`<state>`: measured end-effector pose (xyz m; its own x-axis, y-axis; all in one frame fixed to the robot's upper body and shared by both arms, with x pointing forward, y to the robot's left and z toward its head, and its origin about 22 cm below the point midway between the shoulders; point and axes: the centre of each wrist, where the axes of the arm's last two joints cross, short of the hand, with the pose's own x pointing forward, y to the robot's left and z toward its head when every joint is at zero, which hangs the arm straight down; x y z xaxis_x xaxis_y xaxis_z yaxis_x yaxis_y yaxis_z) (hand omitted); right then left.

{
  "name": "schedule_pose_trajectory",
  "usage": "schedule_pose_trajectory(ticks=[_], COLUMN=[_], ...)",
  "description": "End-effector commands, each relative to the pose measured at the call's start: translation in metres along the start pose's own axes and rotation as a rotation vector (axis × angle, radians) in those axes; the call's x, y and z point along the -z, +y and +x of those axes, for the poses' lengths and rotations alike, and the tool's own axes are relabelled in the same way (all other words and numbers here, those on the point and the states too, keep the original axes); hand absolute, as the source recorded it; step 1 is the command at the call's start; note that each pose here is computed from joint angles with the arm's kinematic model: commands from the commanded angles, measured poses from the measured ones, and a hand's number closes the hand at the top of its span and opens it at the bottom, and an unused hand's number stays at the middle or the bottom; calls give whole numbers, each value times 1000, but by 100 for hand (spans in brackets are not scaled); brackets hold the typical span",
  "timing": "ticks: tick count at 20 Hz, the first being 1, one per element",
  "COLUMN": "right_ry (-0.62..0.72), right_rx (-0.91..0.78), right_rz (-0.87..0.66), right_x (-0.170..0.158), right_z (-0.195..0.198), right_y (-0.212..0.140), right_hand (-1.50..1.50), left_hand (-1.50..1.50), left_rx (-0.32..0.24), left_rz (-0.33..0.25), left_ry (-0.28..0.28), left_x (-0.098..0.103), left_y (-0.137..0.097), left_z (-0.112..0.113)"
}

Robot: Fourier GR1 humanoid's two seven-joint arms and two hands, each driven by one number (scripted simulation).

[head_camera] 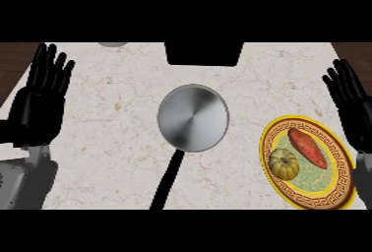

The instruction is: Pick the sweet potato from the plate and place it in the pan

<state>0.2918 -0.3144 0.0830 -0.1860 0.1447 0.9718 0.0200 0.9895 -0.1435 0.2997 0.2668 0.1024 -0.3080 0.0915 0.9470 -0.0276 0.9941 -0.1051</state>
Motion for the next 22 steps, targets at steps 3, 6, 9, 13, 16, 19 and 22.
schedule_pose_trajectory(ticks=[3, 6, 9, 13, 16, 19, 22], right_ry=[23, 60, 310, 441, 427, 419, 427], right_rx=[122, 204, -81, -213, -441, -528, -588], right_rz=[151, 239, -159, -2, 174, 260, 405], right_x=[21, 29, -3, -7, -15, 4, 16], right_z=[-10, -9, -34, -23, -3, 15, 11], right_y=[-10, -16, -90, -140, -168, -177, -164], right_hand=[-150, -150, -150, -150, -150, -150, -150], left_hand=[0, 0, 0, 0, 0, 0, 0], left_rx=[238, 485, 456, 485, 504, 513, 497], left_rz=[-41, -73, -62, -60, -61, -78, -68], left_ry=[184, 362, 440, 455, 446, 441, 441], left_x=[-39, -69, -82, -98, -90, -85, -85], left_y=[8, 39, 37, 33, 24, 32, 25], left_z=[-31, -53, -67, -73, -71, -68, -72])
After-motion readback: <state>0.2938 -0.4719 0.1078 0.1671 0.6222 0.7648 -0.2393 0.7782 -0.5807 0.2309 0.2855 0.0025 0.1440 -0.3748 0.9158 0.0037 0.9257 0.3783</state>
